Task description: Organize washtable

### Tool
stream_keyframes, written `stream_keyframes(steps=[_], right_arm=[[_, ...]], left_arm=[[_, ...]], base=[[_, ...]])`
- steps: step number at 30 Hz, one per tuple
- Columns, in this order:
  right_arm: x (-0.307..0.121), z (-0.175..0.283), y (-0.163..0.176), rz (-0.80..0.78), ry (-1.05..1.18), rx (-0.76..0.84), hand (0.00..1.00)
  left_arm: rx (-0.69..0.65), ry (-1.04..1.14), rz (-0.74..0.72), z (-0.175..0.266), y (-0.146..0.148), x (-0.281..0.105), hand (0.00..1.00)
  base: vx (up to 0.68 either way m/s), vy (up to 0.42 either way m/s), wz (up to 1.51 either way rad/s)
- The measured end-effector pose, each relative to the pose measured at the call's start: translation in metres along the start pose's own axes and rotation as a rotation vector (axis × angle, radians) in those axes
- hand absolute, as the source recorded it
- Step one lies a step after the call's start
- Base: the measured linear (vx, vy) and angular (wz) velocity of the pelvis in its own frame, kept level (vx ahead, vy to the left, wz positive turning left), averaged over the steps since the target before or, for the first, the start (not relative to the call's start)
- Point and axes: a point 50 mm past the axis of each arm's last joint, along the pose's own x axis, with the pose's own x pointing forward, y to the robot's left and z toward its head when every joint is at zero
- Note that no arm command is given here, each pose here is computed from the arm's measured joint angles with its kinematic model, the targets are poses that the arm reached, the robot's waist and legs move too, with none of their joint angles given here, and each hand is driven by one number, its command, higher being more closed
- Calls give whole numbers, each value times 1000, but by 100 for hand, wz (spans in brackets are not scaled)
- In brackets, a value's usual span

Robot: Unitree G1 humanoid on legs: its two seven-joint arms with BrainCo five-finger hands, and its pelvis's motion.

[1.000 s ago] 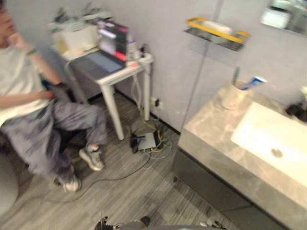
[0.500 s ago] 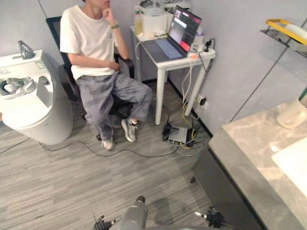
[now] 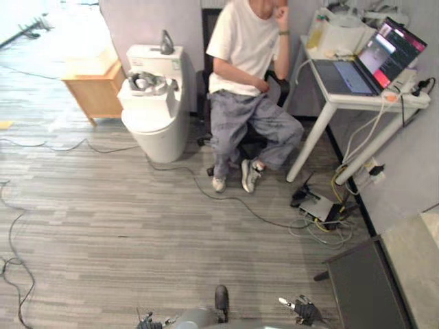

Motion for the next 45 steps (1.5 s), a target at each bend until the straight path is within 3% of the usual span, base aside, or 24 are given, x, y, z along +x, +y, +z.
stream_keyframes(steps=[5, 10, 12, 14, 25, 29, 35, 39, 45], right_arm=[[0, -1, 0, -6, 0, 18, 0], [-1, -1, -2, -10, -9, 17, 0], [-3, -10, 11, 17, 16, 35, 0], [-3, -5, -11, -28, -8, 34, 0], [-6, -22, 7, 6, 69, 23, 0], [-3, -15, 0, -14, 60, 22, 0], [-4, -19, -20, -49, 81, 51, 0], [-9, -39, -15, -41, 154, 61, 0], [-8, -33, -22, -38, 124, 52, 0]], left_arm=[[12, 67, -1, -24, 5, -7, 0], [19, 60, -7, -21, 3, -6, 0], [3, 37, 24, -13, 17, -3, 0], [2, 44, 22, -11, 17, -3, 0], [18, 4, 7, 11, 13, 5, 0], [-45, 11, 1, 9, 8, 4, 0], [-264, 39, 37, -2, 8, 2, 0], [-227, 45, 53, -1, 23, 2, 0], [-177, 102, 28, -22, 12, -4, 0]], base=[[18, 45, 49], [9, 59, 88], [53, 58, 83], [107, 131, 56], [-38, -119, 138], [-119, -172, 105], [-79, -59, 115], [-61, -58, 174], [-20, 145, 96]])
